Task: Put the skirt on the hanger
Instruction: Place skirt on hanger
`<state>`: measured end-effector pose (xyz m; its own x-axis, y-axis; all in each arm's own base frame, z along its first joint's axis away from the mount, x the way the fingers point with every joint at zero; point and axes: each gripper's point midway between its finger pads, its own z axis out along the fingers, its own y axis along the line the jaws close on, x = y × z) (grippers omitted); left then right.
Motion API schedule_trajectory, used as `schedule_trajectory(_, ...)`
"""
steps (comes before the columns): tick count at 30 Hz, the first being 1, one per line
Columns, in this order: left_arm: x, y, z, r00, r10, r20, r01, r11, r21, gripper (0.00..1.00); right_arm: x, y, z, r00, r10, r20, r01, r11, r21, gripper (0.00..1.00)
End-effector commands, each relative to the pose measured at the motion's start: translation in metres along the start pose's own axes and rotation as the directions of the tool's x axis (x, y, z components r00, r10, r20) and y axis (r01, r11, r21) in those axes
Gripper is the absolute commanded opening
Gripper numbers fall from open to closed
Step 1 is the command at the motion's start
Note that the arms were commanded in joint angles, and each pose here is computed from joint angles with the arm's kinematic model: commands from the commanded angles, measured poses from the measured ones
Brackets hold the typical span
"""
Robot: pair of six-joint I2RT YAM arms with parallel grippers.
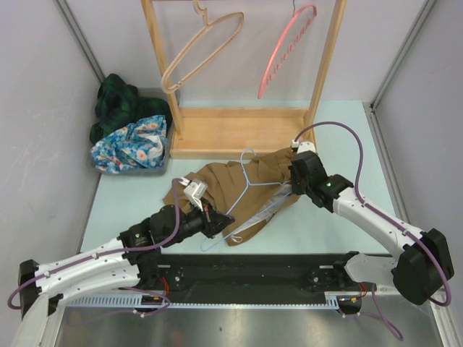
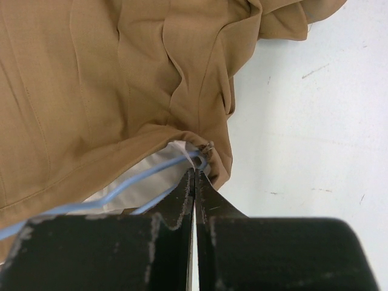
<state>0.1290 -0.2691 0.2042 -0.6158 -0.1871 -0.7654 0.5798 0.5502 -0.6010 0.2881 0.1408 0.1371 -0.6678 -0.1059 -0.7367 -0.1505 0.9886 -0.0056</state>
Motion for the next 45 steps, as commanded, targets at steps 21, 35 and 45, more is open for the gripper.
schedule_trajectory(21, 0.003, -0.037, 0.019, 0.999, 0.015, 0.03, -0.019, 0.988, 0.154, 0.0, -0.036, -0.003, -0.007, 0.993, 0.052, 0.11, -0.051, 0.999, -0.008, 0.0)
schedule_trajectory(35, 0.03, -0.041, 0.028, 0.994, 0.075, -0.081, -0.058, 0.979, 0.196, 0.0, -0.062, 0.01, -0.028, 0.976, 0.08, 0.205, -0.053, 0.99, -0.132, 0.0)
schedule_trajectory(45, 0.014, -0.04, 0.042, 0.996, 0.084, -0.025, -0.079, 0.985, 0.152, 0.0, -0.034, 0.04, -0.04, 0.993, 0.018, 0.117, 0.018, 0.954, -0.299, 0.0)
